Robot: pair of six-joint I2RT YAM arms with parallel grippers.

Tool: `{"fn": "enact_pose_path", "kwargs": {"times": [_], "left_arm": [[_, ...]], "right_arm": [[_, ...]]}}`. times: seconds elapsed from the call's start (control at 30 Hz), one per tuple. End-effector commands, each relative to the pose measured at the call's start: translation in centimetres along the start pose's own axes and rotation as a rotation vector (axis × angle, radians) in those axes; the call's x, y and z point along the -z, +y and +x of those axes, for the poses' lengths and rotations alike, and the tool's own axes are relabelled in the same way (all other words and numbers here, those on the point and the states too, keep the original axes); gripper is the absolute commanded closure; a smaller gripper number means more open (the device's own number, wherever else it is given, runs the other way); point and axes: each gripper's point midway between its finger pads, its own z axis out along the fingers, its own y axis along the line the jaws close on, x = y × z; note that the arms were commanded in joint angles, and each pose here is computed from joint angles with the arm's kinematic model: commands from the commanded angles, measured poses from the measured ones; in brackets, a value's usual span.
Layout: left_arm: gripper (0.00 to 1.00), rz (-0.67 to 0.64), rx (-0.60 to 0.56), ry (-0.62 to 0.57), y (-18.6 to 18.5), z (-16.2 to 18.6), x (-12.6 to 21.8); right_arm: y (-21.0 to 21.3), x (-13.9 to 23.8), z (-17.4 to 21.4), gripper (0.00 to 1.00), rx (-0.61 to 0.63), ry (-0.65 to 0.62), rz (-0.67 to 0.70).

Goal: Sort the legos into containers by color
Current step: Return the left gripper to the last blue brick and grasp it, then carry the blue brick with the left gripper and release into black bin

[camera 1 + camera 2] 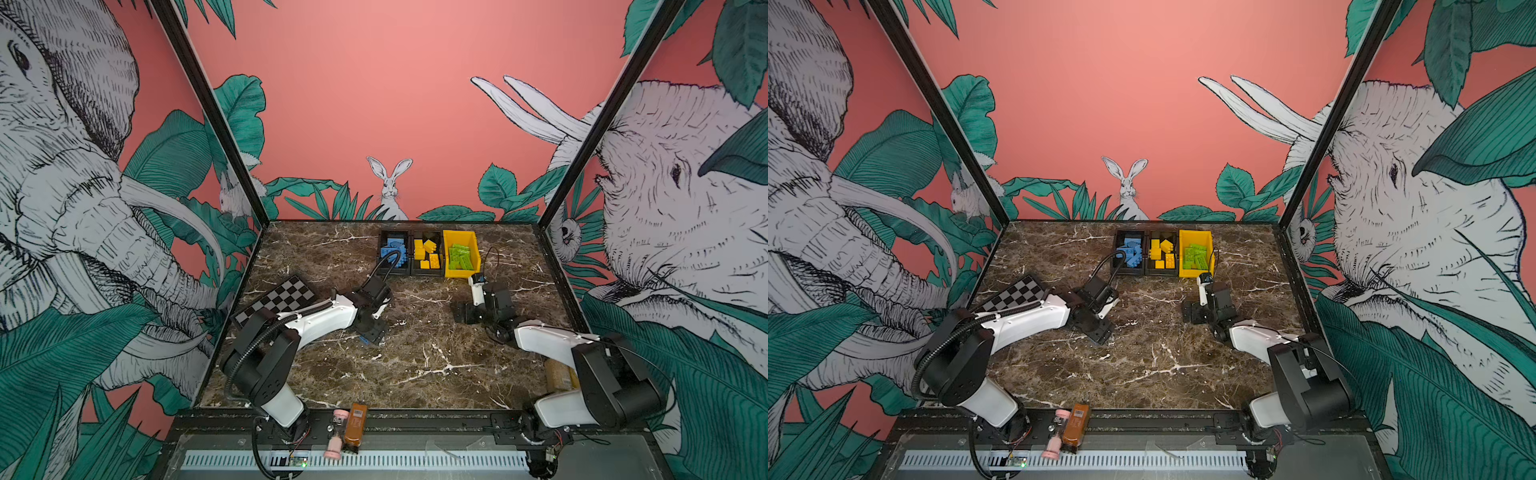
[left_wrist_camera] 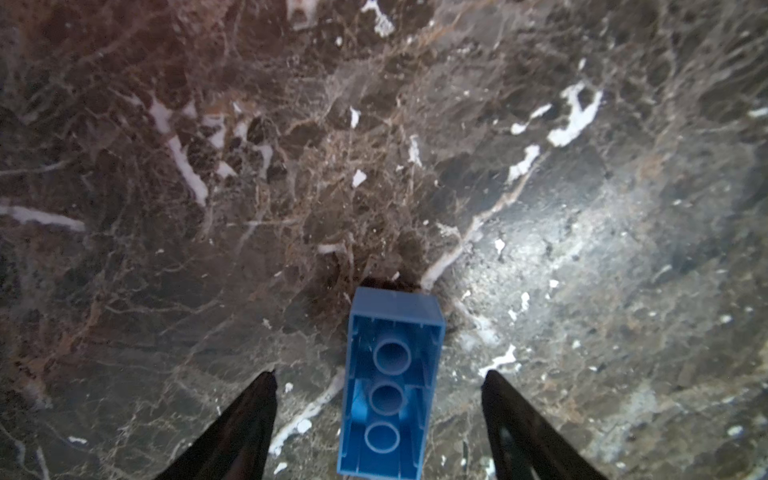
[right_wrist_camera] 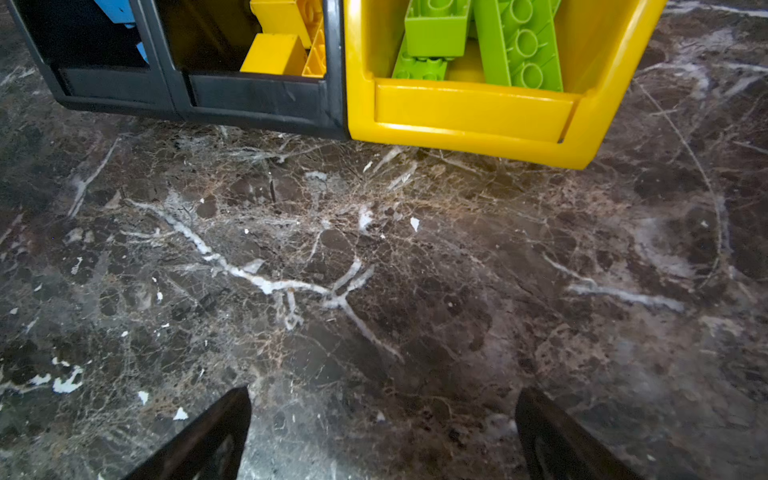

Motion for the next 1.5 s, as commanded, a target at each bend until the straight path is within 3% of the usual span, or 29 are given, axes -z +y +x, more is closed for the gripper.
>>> {"fn": "enact_pose_path", "kwargs": {"times": [0.0,0.2,0.53,0.63,0.87,1.03,1.27,1.47], "left_arm": [[0.25,0.014,0.011,0.018,-0.2,0.3,-0.6],[0.34,0.016,0.006,0.053,-0.3,0.4,-1.4],[0.65,-0.030,0.014,0.045,0.5,-0.5,-0.9],[0.70,-0.035,0.023,0.014,0.6,-1.8,-0.1],[0.74,-0.062,-0.028,-0.193,1.2,-10.1,4.3],[0.76,-0.083,-0.024,-0.324,4.1,-17.5,6.2],[0.74,-0.035,-0.030,-0.471,6.8,-26.8,6.1],[0.74,-0.032,-0.004,-0.463,8.0,-30.3,4.4]], "right_arm": [[0.3,0.1,-1.1,0.02,0.005,-0.037,-0.012],[0.2,0.1,-1.1,0.02,0.007,-0.035,-0.011],[0.2,0.1,-1.1,0.02,0.009,-0.035,-0.010],[0.2,0.1,-1.1,0.02,0.007,-0.035,-0.007],[0.2,0.2,-1.2,0.02,0.011,-0.037,-0.006],[0.2,0.2,-1.1,0.02,0.010,-0.038,-0.007],[0.1,0.3,-1.2,0.02,0.013,-0.041,-0.002],[-0.1,0.6,-1.2,0.02,0.017,-0.047,0.010]]}}
